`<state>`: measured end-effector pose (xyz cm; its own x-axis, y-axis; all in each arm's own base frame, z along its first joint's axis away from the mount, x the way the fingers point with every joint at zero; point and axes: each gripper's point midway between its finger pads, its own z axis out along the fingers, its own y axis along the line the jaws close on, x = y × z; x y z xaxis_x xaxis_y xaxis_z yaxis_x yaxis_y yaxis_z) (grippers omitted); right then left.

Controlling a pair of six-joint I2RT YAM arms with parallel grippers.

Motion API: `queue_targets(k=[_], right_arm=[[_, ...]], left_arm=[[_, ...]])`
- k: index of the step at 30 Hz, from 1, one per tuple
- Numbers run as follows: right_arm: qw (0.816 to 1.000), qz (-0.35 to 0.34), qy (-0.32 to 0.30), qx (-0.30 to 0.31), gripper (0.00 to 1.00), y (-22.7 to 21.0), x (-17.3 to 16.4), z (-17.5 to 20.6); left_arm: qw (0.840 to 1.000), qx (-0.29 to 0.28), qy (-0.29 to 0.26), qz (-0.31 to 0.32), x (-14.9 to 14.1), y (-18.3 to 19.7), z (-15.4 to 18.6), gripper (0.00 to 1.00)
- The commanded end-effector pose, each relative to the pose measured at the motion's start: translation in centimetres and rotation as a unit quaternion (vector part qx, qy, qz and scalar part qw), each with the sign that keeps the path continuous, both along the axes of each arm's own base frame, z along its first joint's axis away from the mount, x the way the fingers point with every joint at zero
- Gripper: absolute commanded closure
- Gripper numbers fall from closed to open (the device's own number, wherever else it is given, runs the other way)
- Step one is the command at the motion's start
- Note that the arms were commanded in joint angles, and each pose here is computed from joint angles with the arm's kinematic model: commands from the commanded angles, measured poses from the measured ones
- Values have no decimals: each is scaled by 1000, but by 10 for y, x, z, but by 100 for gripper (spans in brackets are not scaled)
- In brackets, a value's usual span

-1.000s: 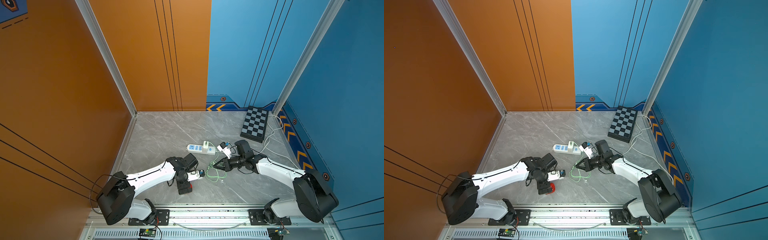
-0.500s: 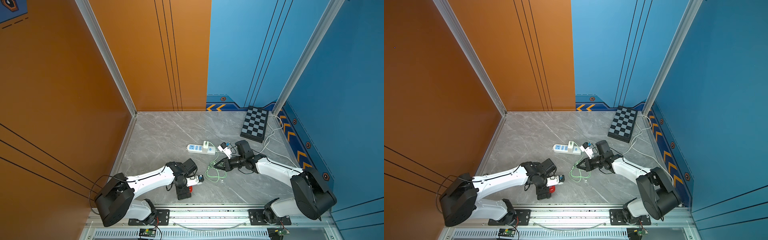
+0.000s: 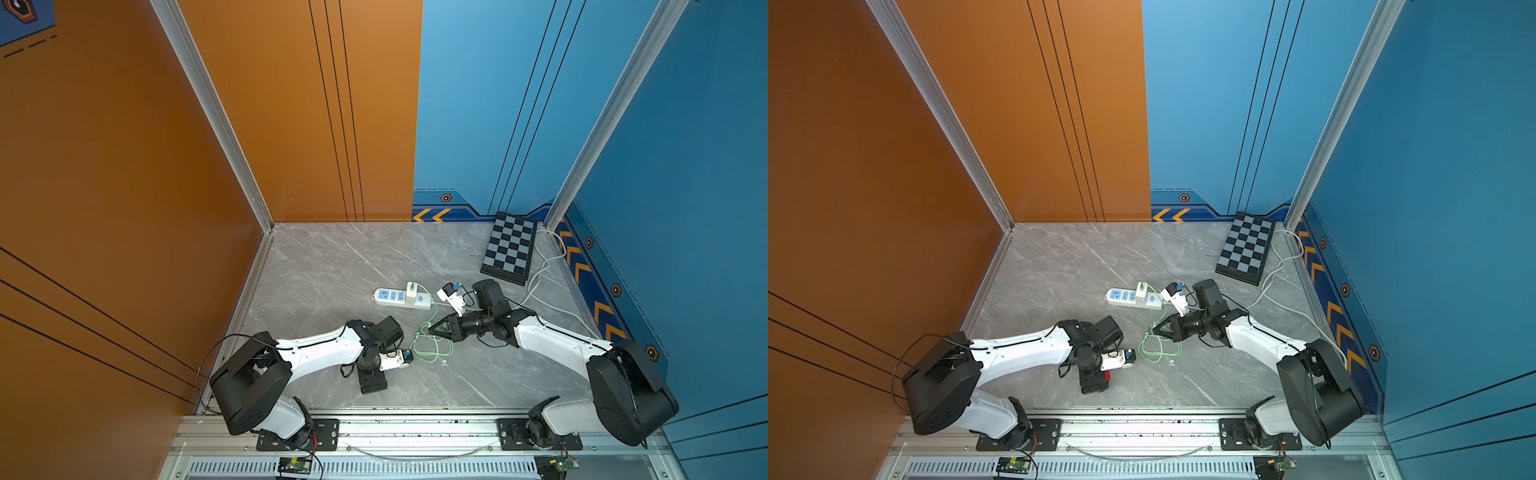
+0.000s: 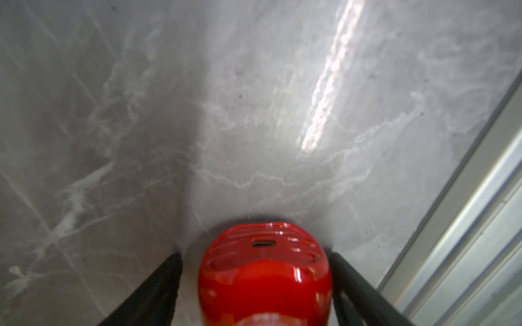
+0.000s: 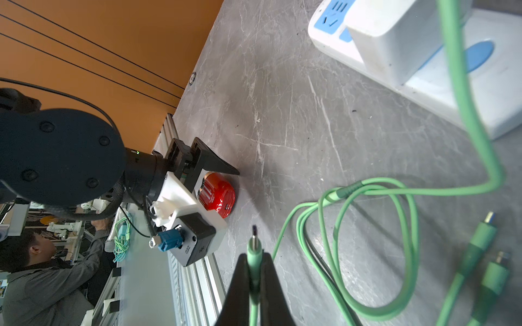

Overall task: Charge the electric shaver
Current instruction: Pick up the electric shaver from the center of the board.

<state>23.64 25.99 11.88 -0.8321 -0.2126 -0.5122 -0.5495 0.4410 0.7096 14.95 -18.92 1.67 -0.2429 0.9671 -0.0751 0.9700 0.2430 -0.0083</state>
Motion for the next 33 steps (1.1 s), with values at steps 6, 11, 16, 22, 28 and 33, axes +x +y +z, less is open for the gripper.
queue_targets(k=[6,11,16,22,28,33], right_arm=[[1000,-11,5,4,100,-5,3,-1],[1000,-12,6,4,100,-5,4,-1],[1000,-14,4,1,100,-5,4,-2],[1000,-16,6,3,100,-6,3,-2],[1000,-19,2,3,100,-8,0,0],[1000,-22,1,4,100,-8,1,-1]], left_arm=[[999,24,36,-10,-13,5,-17,32],[999,33,4,-3,-7,21,-9,18],[999,38,-22,-5,-6,39,-4,3],[999,38,-19,-10,-4,34,-9,11],[999,40,-3,-15,-3,25,-15,21],[999,42,-1,-16,-4,25,-15,36]])
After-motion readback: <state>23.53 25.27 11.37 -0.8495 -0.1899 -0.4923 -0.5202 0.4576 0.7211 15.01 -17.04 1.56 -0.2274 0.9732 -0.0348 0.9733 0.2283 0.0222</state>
